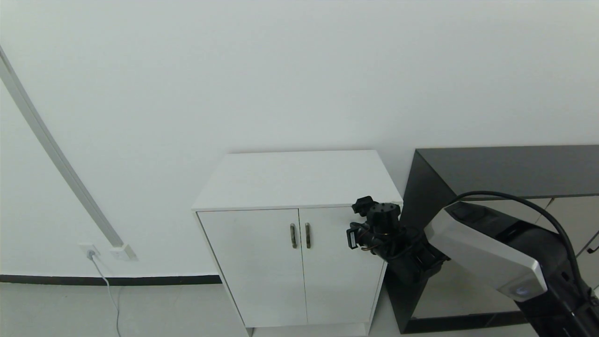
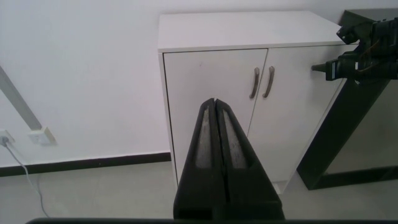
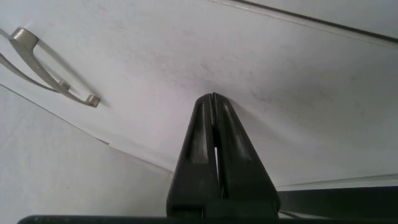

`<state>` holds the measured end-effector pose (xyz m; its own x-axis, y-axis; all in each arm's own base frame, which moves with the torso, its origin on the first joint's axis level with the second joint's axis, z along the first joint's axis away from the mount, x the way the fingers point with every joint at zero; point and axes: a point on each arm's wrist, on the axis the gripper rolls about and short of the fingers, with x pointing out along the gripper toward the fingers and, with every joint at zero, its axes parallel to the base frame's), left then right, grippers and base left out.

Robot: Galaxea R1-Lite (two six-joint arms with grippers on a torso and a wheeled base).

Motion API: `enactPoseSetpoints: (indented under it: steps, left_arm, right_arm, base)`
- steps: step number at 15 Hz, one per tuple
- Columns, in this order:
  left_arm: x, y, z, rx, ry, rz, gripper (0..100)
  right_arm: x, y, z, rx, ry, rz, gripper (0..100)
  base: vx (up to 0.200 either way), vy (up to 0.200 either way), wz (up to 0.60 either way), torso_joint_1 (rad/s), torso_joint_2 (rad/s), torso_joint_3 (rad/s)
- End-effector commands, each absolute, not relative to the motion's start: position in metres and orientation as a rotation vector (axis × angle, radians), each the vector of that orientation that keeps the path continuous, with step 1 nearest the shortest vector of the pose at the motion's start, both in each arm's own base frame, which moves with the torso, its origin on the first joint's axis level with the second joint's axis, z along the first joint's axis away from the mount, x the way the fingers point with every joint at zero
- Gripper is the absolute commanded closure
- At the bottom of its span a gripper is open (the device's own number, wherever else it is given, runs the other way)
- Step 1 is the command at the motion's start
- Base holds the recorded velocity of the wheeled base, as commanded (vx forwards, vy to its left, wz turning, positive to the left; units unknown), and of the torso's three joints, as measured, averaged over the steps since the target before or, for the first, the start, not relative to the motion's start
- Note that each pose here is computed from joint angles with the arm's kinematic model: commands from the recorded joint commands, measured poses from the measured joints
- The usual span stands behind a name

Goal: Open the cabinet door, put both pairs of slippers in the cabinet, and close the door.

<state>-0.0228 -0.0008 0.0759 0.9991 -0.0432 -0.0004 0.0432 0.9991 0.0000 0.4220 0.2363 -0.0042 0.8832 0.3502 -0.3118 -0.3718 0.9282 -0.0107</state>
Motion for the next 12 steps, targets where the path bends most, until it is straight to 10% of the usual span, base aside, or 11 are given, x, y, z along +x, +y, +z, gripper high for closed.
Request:
enactPoseSetpoints:
  steps: [1,12]
  left_arm:
    - [-0.023,-0.001,0.076,0.0,0.0,-0.043,100]
    - [-0.023,-0.001,0.076,0.0,0.0,-0.043,100]
  right_arm:
    - [0.422,0.236,-0.005,-0.072,0.313,0.377,100]
    - [0.399,0.235,0.022,-0.082,0.311,0.358,100]
  base:
    - [0.0,0.0,0.0,0.0,0.0,0.0]
    - [0.0,0.0,0.0,0.0,0.0,0.0]
